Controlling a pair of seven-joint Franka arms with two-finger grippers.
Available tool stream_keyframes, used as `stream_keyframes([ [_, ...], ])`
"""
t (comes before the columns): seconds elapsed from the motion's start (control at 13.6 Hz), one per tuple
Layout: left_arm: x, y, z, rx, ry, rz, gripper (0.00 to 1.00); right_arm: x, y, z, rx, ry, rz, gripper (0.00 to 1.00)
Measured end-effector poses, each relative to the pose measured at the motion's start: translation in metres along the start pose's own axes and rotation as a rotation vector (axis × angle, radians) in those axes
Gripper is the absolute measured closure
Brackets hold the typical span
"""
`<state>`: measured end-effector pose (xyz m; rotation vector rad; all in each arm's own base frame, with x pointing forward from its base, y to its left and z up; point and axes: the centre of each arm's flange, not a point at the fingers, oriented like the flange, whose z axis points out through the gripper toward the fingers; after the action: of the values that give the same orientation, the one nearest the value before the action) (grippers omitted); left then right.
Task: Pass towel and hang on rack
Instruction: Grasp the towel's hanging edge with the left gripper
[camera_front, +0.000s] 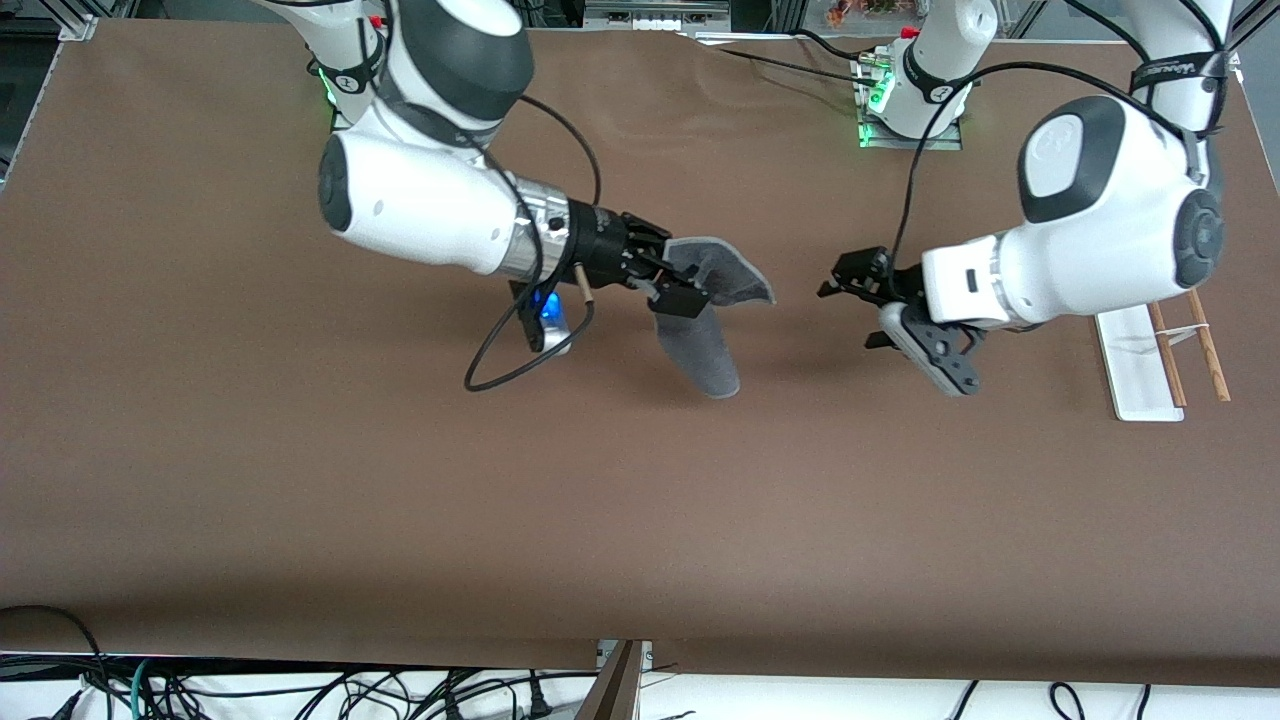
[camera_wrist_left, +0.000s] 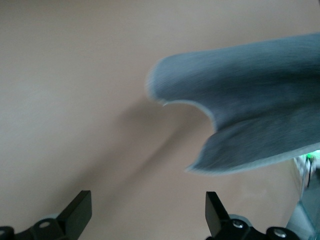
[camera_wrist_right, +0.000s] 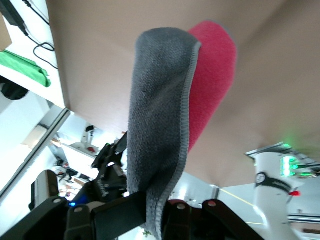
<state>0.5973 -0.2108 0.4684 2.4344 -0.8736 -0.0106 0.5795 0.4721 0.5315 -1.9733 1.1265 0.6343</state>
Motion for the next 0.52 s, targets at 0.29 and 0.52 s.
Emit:
stream_keyframes([
  [0.29, 0.007, 0.022, 0.016, -0.043, -0.001, 0.287, 0.00, -0.011, 0.000, 0.007, 0.034, 0.001, 0.014, 1.00],
  [0.52, 0.003, 0.018, 0.026, -0.102, 0.033, 0.437, 0.00, -0.011, 0.000, 0.006, 0.040, 0.003, 0.019, 1.00],
])
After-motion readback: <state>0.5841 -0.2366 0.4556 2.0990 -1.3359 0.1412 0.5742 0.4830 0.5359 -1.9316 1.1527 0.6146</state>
